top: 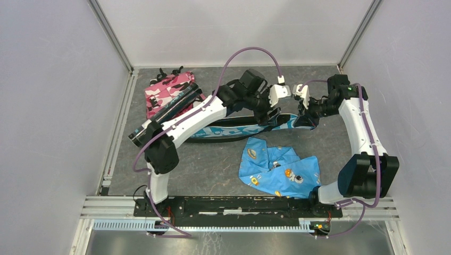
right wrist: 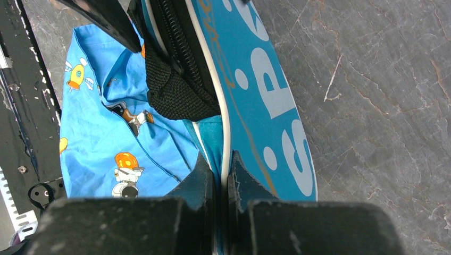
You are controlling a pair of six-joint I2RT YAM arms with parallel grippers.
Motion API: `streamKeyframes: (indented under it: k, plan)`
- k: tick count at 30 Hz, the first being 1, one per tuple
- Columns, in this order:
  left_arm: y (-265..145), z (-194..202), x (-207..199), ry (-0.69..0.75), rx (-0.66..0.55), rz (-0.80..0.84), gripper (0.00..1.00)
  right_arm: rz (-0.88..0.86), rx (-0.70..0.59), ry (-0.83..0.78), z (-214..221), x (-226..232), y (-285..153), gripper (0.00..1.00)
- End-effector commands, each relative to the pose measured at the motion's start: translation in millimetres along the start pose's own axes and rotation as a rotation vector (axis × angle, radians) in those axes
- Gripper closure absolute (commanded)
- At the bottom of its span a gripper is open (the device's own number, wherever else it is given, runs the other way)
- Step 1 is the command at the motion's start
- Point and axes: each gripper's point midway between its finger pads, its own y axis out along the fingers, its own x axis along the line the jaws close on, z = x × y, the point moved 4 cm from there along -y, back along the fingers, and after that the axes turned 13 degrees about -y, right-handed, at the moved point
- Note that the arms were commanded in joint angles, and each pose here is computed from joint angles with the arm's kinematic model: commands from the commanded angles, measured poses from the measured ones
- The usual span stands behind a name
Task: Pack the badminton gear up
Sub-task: Adjust the racket bag at the center of the board.
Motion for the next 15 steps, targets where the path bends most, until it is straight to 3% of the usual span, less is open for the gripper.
streamKeyframes:
  k: [1, 10, 15]
  plan:
    - [-30.7, -38.1, -3.9, 0.033, -0.143, -0.142, 0.27, -0.024, -0.126, 0.064, -23.0, -0.4, -0.1, 1.00]
    - [-26.8, -28.9, -39.7, 0.116, -0.121, -0.407, 0.26, -0.021, -0.153, 0.199, -29.5, -6.9, -2.8, 1.00]
    - [-15.8, -23.4, -58.7, 0.164, -0.106, -0.477, 0.32, -0.022, -0.147, 0.241, -26.6, -10.8, -2.2, 1.00]
